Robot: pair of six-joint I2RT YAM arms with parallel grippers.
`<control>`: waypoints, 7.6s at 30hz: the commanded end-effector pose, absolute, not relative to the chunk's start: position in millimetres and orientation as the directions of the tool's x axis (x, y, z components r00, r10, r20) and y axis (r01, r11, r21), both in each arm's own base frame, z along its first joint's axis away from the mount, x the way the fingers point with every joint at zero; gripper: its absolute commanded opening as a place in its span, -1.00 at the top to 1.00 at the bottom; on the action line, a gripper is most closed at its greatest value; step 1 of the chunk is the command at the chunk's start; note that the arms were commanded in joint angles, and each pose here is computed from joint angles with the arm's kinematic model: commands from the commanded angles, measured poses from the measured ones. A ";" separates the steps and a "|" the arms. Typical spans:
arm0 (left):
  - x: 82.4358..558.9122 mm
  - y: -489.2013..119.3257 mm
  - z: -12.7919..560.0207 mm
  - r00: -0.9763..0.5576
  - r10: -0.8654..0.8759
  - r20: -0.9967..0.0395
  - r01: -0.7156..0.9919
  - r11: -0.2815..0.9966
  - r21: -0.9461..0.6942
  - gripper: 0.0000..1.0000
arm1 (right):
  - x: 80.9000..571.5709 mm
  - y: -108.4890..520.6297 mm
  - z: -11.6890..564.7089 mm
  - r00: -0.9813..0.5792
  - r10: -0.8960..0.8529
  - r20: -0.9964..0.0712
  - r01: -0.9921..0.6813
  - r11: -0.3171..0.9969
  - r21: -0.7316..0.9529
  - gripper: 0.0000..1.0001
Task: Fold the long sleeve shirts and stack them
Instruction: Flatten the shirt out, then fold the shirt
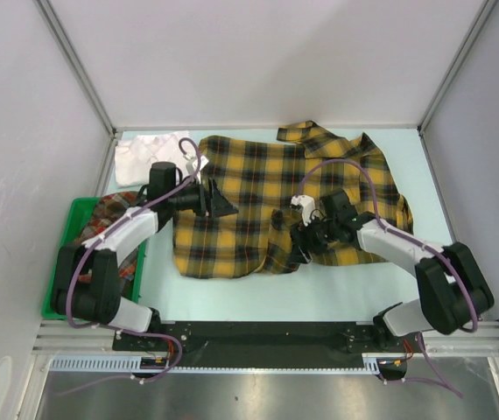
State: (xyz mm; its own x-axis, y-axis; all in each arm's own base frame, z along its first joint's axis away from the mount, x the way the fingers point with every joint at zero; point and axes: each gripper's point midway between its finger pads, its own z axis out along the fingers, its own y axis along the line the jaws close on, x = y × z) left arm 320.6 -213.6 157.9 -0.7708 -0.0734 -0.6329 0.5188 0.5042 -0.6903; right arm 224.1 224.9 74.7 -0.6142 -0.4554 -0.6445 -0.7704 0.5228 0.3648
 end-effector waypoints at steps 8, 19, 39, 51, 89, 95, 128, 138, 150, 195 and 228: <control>281.0 -194.7 154.7 -0.710 0.006 -0.705 0.598 0.533 -0.598 -0.58 | 239.6 241.8 73.3 -0.801 -0.289 -0.524 -0.583 0.574 0.575 -0.11; 275.5 -181.6 121.7 -0.683 0.158 -0.713 0.647 0.585 -0.489 -0.47 | 234.1 222.8 149.8 -0.767 -0.216 -0.604 -0.615 0.515 0.597 1.00; 229.7 -186.9 115.5 -0.502 0.445 -0.741 0.860 0.345 -0.375 -0.45 | 129.9 194.0 290.6 -0.608 -0.180 -0.774 -0.757 0.424 0.497 1.00; 195.9 -319.9 276.1 0.019 0.189 -0.982 0.993 0.109 0.040 -0.76 | 104.7 175.5 318.7 -0.334 -0.218 -0.917 -0.890 0.394 0.230 1.00; 40.5 -397.4 323.0 0.232 0.146 -0.962 0.942 -0.280 0.184 1.00 | 47.5 116.8 321.8 0.030 -0.417 -0.908 -0.861 0.451 -0.236 -1.00; 57.8 -405.5 332.4 0.200 0.140 -0.970 0.964 -0.207 0.169 1.00 | 48.4 126.3 308.1 0.028 -0.427 -0.904 -0.903 0.376 -0.206 -0.99; 153.8 -153.7 140.3 0.169 0.794 -0.583 0.975 -0.047 0.218 -0.19 | 105.8 115.6 279.9 0.003 -0.516 -0.857 -0.906 0.362 -0.221 1.00; 172.8 -85.3 44.9 0.083 0.923 -0.375 0.970 0.011 0.242 -0.17 | 125.0 110.3 272.2 -0.052 -0.546 -0.836 -0.908 0.374 -0.188 1.00; 172.4 -73.7 10.0 0.217 0.933 -0.287 0.951 -0.135 0.279 0.20 | 131.9 107.7 265.1 -0.075 -0.575 -0.814 -0.919 0.358 -0.168 1.00; 367.7 -83.0 89.1 -0.292 0.838 -0.461 0.925 0.369 0.085 1.00 | 412.1 82.7 301.6 0.222 -0.701 -0.678 -0.898 0.124 -0.422 1.00; 384.4 -73.8 50.5 -0.363 0.842 -0.399 0.909 0.415 0.049 1.00 | 482.4 134.6 253.0 0.307 -0.668 -0.678 -0.901 0.026 -0.433 1.00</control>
State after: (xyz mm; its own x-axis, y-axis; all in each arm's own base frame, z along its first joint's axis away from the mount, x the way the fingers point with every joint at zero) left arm 375.9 -78.1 48.1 -0.3470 0.8537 -0.3882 0.9215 0.3874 0.0280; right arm 469.3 120.6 234.8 0.2275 -0.6958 -0.6812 -0.9335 0.0432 -0.3559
